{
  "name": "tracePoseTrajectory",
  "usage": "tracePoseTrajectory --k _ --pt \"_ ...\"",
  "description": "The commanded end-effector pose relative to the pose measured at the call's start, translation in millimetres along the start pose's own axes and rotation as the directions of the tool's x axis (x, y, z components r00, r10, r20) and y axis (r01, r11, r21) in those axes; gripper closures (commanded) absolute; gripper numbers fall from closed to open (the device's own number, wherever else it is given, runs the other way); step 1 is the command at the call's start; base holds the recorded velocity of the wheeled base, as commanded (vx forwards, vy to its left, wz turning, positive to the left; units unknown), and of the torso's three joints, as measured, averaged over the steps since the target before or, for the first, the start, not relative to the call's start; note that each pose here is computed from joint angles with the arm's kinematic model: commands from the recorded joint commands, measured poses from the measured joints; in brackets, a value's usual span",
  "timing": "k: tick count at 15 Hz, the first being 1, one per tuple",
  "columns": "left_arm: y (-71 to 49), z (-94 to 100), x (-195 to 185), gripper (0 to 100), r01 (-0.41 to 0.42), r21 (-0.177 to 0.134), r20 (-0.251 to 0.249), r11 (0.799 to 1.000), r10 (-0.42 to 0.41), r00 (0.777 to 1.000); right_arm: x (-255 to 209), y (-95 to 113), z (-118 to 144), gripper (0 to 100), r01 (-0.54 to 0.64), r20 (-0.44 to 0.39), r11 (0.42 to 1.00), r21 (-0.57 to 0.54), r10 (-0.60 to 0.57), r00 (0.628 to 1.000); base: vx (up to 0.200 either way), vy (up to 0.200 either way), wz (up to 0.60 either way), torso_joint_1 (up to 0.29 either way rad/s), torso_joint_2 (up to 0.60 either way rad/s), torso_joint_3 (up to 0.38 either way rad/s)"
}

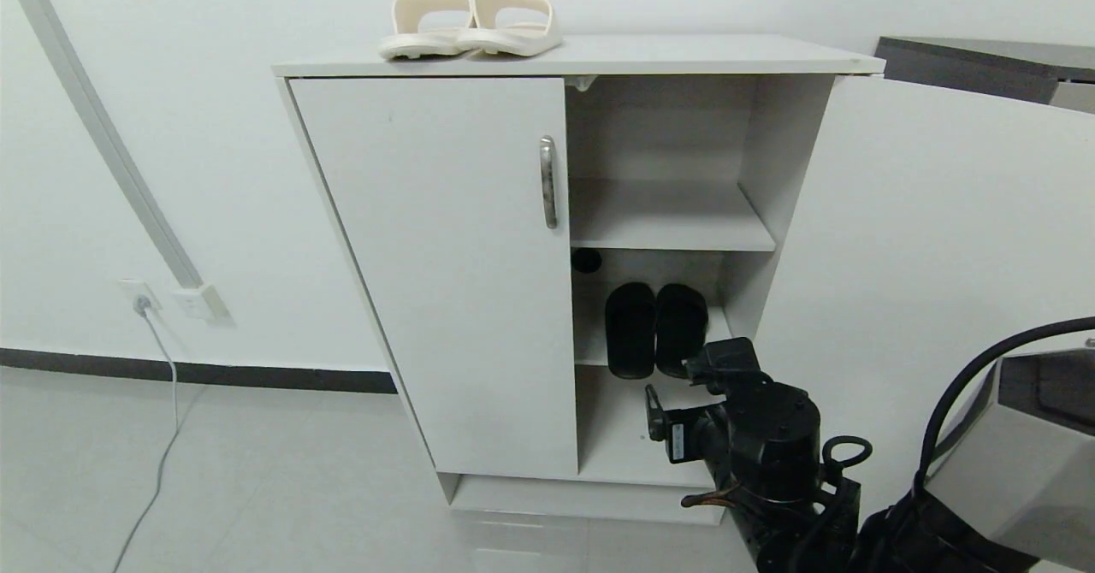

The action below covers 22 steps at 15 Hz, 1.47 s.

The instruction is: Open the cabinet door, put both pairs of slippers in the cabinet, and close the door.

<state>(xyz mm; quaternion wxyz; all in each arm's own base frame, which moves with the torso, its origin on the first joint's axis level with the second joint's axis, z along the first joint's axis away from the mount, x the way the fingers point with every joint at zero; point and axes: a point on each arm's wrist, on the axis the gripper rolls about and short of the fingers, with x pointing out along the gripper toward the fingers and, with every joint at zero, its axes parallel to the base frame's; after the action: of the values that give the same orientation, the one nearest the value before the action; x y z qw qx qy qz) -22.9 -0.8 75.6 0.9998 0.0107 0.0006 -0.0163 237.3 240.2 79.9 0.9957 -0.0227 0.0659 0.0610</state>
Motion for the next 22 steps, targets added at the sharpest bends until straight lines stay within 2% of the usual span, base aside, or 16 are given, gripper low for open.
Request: tracePoseTrajectory --k 1,6,22 --pt "0.0 0.0 0.0 100 0.001 0.003 0.0 1.0 -0.001 1.0 -0.5 -0.6 -1.4 0 0.0 -0.002 1.0 -0.001 0.0 1.0 0.0 0.0 0.0 0.0 0.0 0.0" --pt "0.0 0.0 0.1 100 0.001 -0.002 -0.002 1.0 -0.001 1.0 -1.5 -1.5 -1.9 0 -0.001 0.003 1.0 0.004 0.001 1.0 0.0 0.0 0.0 0.0 0.0 0.0" --pt "0.0 0.0 0.1 100 0.0 -0.003 -0.002 1.0 0.0 1.0 -6.0 -5.0 2.3 0 -0.005 0.042 1.0 0.025 0.004 0.999 0.0 0.2 0.0 0.003 0.0 0.002"
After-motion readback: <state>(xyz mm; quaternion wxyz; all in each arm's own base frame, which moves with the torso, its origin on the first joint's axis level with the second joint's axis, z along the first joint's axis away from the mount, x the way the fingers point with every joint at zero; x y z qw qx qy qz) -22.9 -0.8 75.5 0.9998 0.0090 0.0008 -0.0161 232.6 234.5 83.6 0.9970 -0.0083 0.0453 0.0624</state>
